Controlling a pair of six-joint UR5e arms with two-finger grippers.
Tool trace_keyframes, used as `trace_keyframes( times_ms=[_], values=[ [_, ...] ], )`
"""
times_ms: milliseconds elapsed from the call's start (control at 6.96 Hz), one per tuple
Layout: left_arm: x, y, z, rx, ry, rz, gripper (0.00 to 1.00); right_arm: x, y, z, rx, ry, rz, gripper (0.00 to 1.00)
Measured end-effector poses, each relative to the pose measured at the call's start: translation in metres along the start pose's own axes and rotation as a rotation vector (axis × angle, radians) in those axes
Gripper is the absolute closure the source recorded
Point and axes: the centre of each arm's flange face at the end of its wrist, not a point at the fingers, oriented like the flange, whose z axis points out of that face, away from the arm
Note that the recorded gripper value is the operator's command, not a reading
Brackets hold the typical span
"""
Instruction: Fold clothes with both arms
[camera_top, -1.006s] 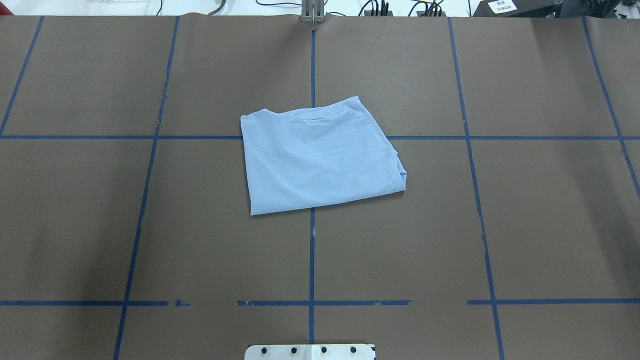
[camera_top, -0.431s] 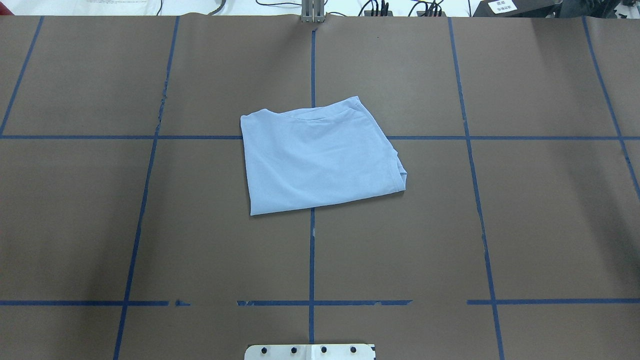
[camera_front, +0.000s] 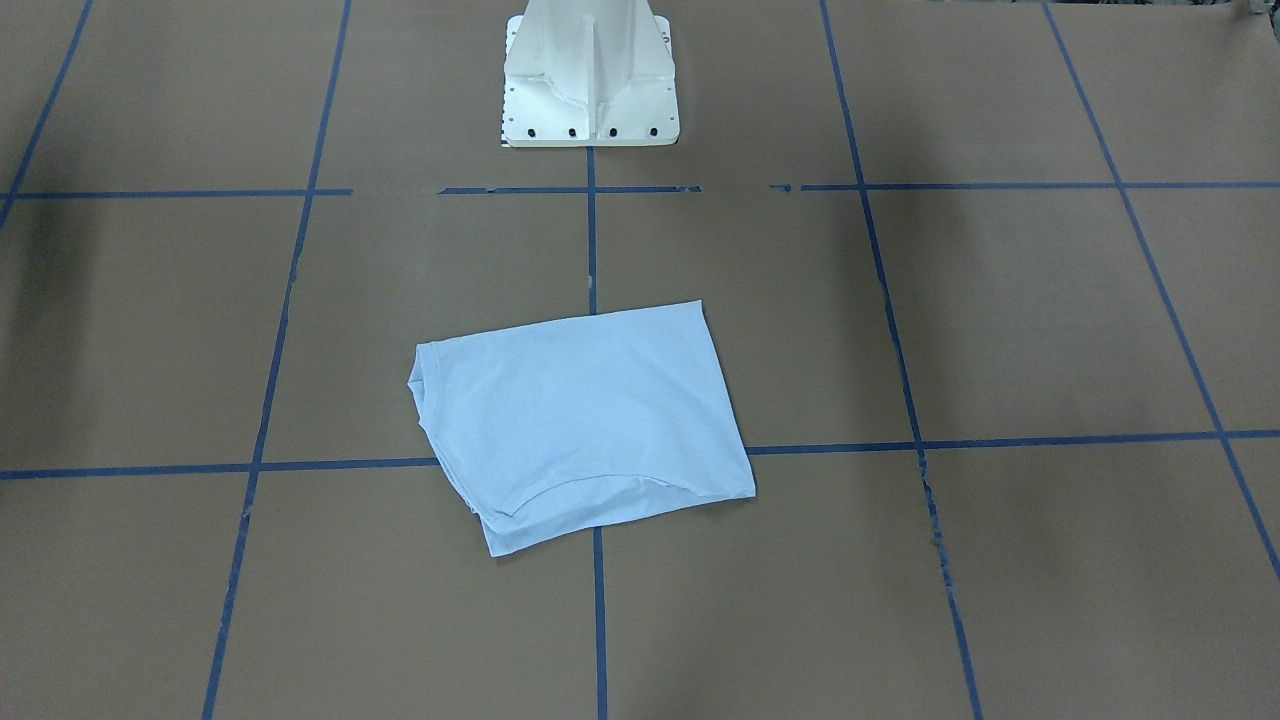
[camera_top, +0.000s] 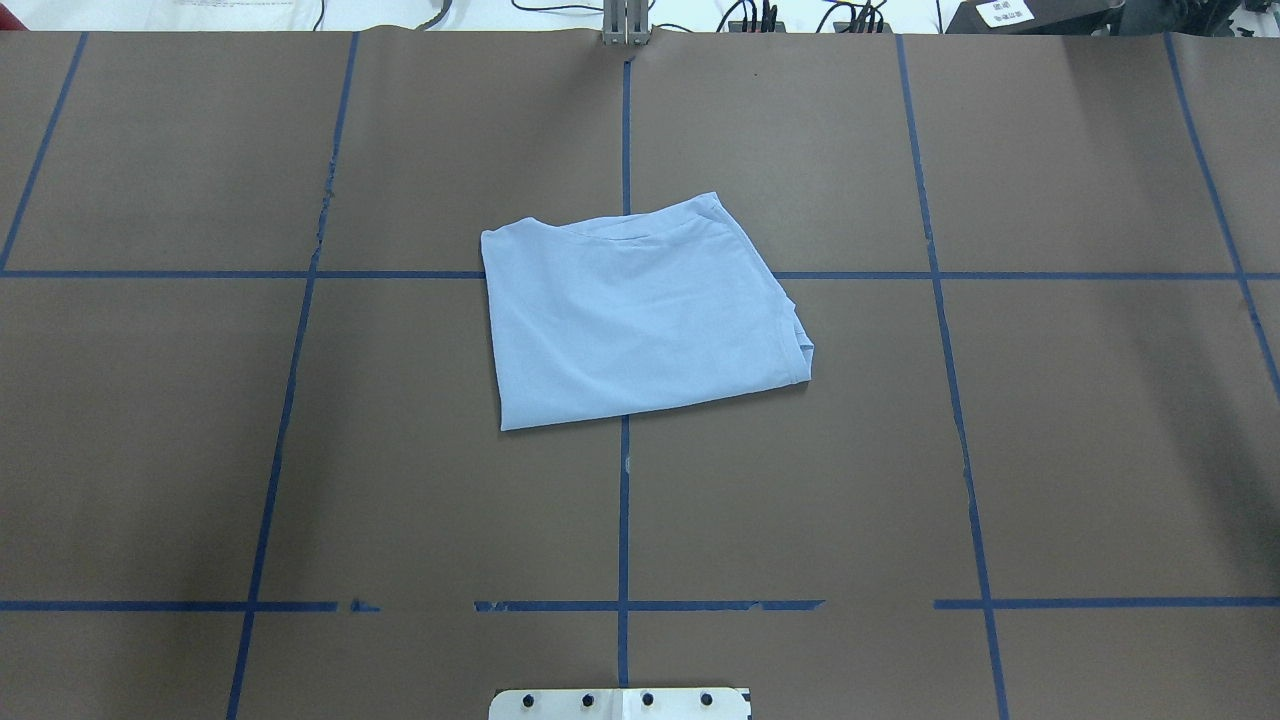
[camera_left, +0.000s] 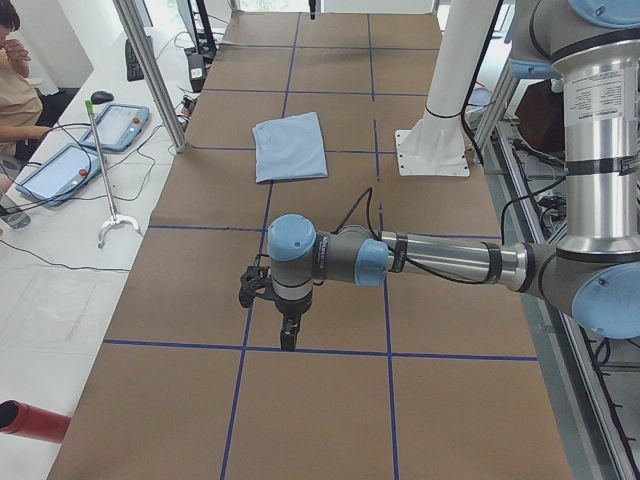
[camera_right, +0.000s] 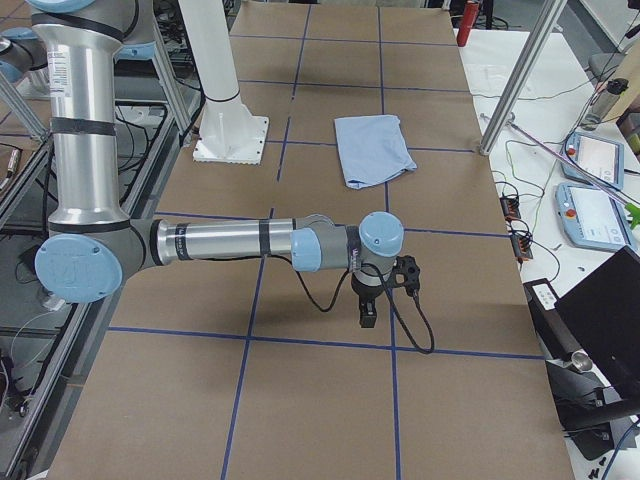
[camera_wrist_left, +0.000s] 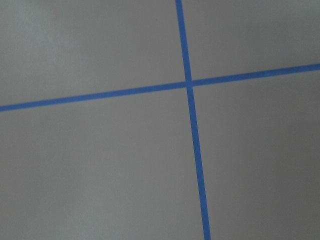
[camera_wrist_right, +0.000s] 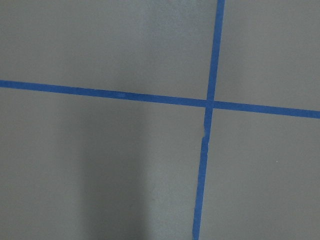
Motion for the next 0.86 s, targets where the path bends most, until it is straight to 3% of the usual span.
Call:
trace_keyframes(
  times_ms=[862],
  values=[
    [-0.004,0.001,0.016,-0.040,-0.007,-0.009,0.00,-0.005,0.004,-0.005,0.012,-0.001,-0.018,0.00]
  ],
)
